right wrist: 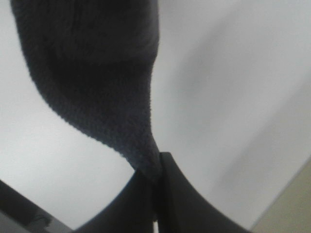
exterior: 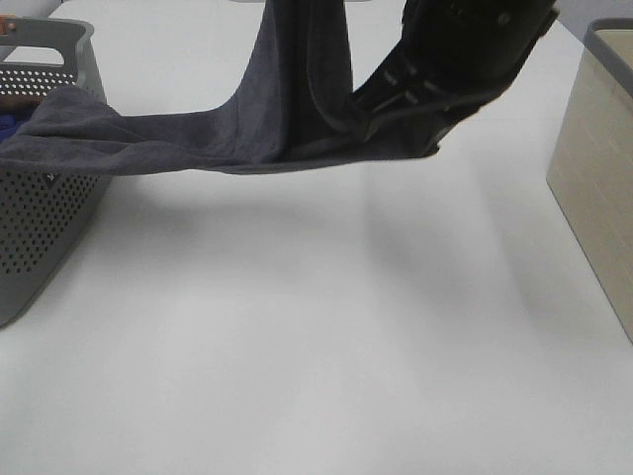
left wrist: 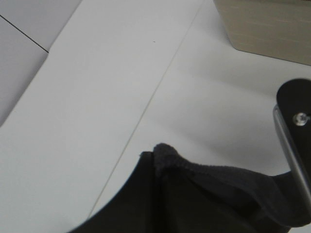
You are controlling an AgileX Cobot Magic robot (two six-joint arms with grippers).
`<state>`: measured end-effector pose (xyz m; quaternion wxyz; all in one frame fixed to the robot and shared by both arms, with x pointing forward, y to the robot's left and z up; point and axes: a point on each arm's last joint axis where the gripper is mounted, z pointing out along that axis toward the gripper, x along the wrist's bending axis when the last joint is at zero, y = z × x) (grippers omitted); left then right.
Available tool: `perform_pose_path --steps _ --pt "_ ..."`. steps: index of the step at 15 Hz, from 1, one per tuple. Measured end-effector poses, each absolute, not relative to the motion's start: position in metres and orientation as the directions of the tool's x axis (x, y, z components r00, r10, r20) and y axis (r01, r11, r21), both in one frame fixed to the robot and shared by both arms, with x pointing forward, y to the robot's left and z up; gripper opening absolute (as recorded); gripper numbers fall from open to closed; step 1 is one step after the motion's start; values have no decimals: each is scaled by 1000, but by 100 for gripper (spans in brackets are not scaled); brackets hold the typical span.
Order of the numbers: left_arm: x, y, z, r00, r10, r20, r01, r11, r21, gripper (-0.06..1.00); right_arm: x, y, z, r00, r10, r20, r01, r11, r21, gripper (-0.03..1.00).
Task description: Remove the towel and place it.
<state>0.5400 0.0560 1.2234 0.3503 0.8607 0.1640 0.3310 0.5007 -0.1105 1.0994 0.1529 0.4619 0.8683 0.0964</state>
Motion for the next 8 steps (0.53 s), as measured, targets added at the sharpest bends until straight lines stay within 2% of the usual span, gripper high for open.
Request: perform_pose_path --steps 2,5,8 --pt "546 56 1232 665 531 525 -26 -686 727 0 509 -119 1138 -478 828 -295 745 559 363 1" --pt "555 59 1249 508 560 655 -159 -686 710 0 517 -133 1213 -328 842 -428 630 533 565 1" --pt "569 75 1263 380 670 638 -196 -616 763 0 514 -151 1268 -168 855 -491 513 502 697 1"
